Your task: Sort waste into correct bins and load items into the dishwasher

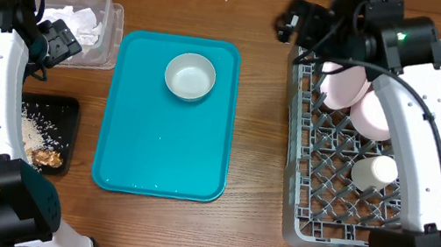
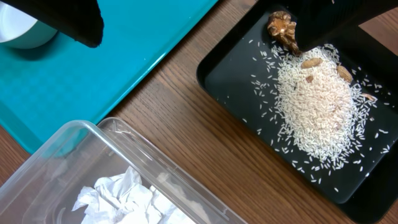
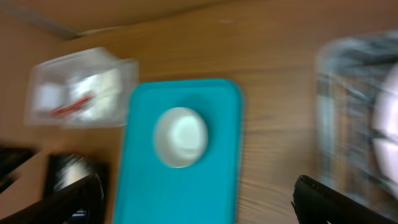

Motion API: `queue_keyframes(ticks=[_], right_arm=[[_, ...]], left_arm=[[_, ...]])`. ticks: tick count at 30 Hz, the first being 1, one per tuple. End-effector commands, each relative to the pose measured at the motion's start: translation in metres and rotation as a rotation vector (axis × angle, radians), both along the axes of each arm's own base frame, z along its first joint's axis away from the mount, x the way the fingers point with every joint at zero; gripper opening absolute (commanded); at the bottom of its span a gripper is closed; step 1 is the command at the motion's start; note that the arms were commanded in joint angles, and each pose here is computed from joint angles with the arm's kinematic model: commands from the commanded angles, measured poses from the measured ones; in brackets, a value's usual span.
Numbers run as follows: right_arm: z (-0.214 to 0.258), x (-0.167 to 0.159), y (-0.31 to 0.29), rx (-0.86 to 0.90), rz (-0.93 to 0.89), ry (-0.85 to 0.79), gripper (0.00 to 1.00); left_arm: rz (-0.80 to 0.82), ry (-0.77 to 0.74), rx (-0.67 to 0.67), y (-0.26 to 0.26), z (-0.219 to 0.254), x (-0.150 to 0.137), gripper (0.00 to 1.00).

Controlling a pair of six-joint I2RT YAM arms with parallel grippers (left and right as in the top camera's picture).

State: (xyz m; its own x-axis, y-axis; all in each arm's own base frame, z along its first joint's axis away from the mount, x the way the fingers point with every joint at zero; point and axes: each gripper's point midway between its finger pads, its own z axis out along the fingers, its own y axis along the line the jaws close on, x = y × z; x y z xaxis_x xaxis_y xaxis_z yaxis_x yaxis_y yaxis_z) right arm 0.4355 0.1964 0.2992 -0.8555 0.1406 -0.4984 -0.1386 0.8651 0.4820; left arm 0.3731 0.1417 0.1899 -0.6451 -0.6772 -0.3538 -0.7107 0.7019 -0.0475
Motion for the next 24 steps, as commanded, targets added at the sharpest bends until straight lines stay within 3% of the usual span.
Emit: queue_keyframes(ticks=[1, 7, 10, 14, 22, 24], right_arm=[[0.011, -0.020, 0.062, 0.061, 0.228, -0.066, 1.00], [-0.045, -0.014, 0.133, -0.139, 0.320, -0.145, 0.97], [-0.114, -0.014, 0.169, -0.319, 0.374, -0.141, 0.97], [-0.181, -0.024, 0.194, -0.420, 0.442, -0.091, 0.96], [-0.238, -0.038, 0.201, -0.499, 0.507, -0.012, 0.85], [-0.243, -0.040, 0.199, -0.508, 0.511, 0.002, 0.78]], left_arm=[[0.012, -0.024, 0.016, 0.002, 0.009, 0.002, 1.00], [0.012, -0.024, 0.016, 0.002, 0.009, 0.002, 1.00], [0.012, -0.024, 0.016, 0.002, 0.009, 0.002, 1.00], [0.012, -0.024, 0.016, 0.002, 0.009, 0.002, 1.00], [0.012, -0.024, 0.016, 0.002, 0.009, 0.002, 1.00], [0.012, -0.024, 0.016, 0.002, 0.009, 0.002, 1.00]])
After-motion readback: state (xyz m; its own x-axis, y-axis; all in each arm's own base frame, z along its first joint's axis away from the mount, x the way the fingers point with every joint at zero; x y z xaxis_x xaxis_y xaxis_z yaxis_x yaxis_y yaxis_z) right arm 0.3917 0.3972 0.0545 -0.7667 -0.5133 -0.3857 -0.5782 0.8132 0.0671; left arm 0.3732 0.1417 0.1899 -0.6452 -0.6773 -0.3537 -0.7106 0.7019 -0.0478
